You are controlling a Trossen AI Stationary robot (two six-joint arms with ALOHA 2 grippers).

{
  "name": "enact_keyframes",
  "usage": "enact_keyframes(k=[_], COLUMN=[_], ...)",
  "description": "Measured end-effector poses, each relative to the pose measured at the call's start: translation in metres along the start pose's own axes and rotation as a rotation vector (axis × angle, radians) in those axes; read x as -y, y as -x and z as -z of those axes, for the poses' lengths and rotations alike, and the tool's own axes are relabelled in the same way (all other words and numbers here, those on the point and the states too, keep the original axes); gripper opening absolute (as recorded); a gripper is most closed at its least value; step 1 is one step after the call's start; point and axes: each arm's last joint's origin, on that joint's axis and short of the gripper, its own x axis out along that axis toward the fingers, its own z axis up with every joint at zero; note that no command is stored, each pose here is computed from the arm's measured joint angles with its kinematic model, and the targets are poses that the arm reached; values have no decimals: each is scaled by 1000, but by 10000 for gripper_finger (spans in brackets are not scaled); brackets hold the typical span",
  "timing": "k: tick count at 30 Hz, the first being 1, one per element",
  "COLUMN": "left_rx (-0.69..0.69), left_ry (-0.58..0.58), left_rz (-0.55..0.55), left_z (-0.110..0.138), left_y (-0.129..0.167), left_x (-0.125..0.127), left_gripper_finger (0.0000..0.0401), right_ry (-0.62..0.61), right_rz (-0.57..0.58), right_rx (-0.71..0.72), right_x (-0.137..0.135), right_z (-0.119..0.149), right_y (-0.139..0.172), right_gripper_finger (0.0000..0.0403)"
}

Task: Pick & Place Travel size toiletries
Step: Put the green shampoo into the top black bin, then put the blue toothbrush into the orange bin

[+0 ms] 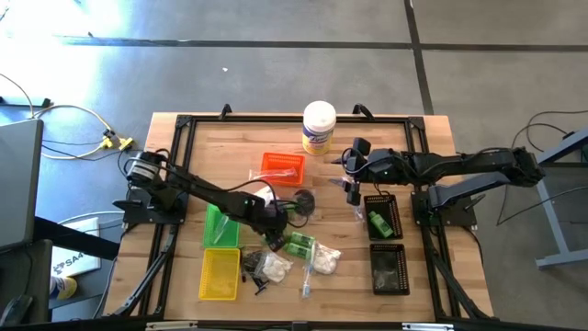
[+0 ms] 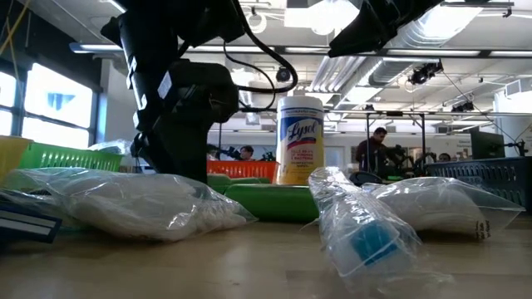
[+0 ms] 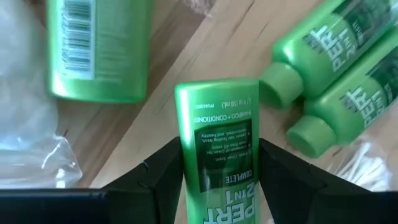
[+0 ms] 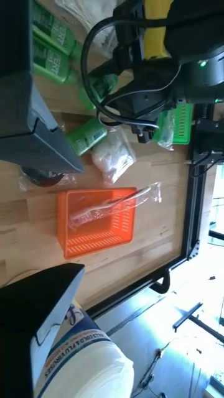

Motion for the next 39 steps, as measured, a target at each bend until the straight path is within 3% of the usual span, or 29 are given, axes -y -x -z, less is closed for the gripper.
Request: enact_keyframes(k=[12,19,23,29,35,39], left_rx=[9,-30,-96,-98,-176,-188], left_ry=[23,-10,35,73,77,96], left_rz=[46,40,33,49,204,137], left_z=[-2,-3,-12,-25,-30,-22], left_y=[0,4,17,42,79,106], left_x=[4,-1,-15,-29,-39,-52], left_gripper_finger=[182,254,278,260,231,215], right_ry=[2,-1,-2,-2,13,30], right_rz=[-2,-2,-1,-1,5,5], right_rx=[-26,-23,-21,-18,-17,-15], right_x=[0,0,0,0,0,0], right_z=[3,2,2,2,2,1], right_y=[0,0,0,0,0,0], right_gripper_finger=[243,243,243,243,243,243])
